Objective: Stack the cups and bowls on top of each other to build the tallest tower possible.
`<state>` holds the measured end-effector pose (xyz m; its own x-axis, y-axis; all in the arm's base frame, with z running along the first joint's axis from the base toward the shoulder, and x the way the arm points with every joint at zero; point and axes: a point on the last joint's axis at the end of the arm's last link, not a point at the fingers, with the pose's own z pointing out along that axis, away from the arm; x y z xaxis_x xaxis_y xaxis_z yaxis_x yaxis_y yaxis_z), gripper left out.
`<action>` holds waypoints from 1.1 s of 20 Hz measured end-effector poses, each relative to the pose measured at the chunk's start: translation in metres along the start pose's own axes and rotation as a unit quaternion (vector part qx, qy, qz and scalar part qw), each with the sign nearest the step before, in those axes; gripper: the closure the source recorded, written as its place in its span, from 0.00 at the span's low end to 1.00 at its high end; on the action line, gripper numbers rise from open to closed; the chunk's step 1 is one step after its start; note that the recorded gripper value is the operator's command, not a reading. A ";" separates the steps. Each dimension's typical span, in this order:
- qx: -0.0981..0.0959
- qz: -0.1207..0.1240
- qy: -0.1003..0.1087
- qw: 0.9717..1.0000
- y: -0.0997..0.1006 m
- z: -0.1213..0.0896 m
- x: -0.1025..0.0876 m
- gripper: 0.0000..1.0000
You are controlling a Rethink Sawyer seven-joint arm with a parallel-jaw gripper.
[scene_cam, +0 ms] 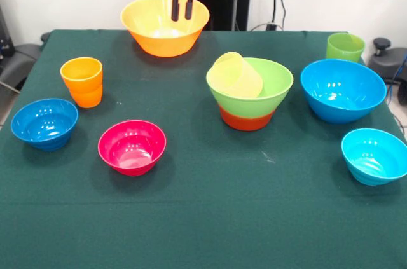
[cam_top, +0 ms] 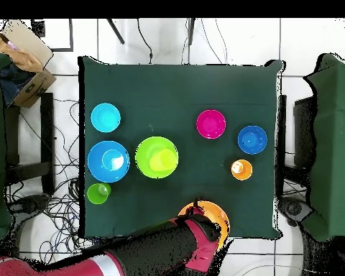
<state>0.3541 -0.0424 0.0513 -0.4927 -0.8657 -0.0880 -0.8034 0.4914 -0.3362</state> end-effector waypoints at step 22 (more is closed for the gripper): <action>-0.088 -0.131 0.046 0.986 0.043 -0.047 0.021 0.00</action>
<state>0.2931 -0.0349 0.0793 -0.2817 -0.9571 0.0685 -0.9489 0.2673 -0.1678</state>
